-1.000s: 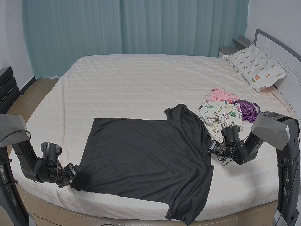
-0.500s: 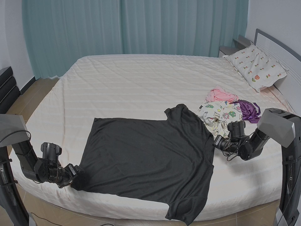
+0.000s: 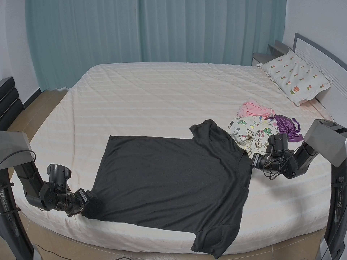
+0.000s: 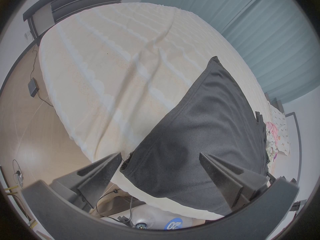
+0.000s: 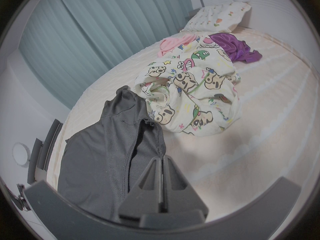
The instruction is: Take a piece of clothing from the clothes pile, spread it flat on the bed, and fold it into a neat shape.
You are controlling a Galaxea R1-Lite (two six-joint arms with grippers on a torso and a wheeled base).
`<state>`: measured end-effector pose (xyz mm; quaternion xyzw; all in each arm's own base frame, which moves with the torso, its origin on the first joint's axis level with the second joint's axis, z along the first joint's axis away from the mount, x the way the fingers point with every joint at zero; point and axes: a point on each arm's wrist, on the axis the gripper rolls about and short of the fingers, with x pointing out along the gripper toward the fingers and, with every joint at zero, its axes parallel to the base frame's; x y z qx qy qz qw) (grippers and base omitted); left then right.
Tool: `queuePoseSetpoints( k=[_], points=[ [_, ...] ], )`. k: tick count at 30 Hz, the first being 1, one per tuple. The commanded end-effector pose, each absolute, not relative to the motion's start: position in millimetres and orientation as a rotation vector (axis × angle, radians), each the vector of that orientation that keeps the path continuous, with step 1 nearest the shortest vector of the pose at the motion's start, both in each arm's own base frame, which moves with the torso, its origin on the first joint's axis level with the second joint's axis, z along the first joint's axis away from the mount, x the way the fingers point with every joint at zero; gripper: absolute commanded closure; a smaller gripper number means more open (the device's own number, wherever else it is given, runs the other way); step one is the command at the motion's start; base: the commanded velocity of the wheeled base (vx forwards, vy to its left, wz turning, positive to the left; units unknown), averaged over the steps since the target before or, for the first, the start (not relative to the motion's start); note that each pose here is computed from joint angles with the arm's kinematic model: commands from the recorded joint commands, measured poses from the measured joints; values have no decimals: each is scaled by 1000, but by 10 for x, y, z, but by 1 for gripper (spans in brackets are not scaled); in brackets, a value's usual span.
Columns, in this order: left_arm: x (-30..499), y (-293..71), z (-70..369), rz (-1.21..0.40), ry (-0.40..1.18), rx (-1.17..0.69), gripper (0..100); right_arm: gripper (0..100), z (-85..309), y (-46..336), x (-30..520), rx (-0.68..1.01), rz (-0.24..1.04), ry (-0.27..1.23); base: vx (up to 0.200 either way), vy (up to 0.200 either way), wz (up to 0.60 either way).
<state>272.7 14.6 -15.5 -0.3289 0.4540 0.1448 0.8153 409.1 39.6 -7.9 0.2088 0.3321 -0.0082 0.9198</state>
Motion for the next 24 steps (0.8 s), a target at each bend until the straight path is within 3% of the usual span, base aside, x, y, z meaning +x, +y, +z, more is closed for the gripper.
queuePoseSetpoints(
  k=[1, 2, 3, 11, 24],
  points=[
    [2724, 146, -161, 309, 971, -701, 0, 100, -60, 340, 4114, 410, -19, 672, 0, 0, 0],
    [2728, 146, -159, 308, 969, -702, 0, 100, -97, 321, 4111, 387, -17, 685, 0, 0, 0],
    [2728, 146, -159, 308, 969, -702, 0, 0, -138, 321, 4102, 383, -19, 701, 0, 0, 0],
    [2721, 150, -146, 310, 966, -704, 0, 0, -342, 321, 4079, 403, -29, 756, 0, 0, 0],
    [2737, 179, -75, 267, 914, -742, 0, 0, -68, 620, 3629, 765, -105, 819, 0, 0, 0]
  ],
)
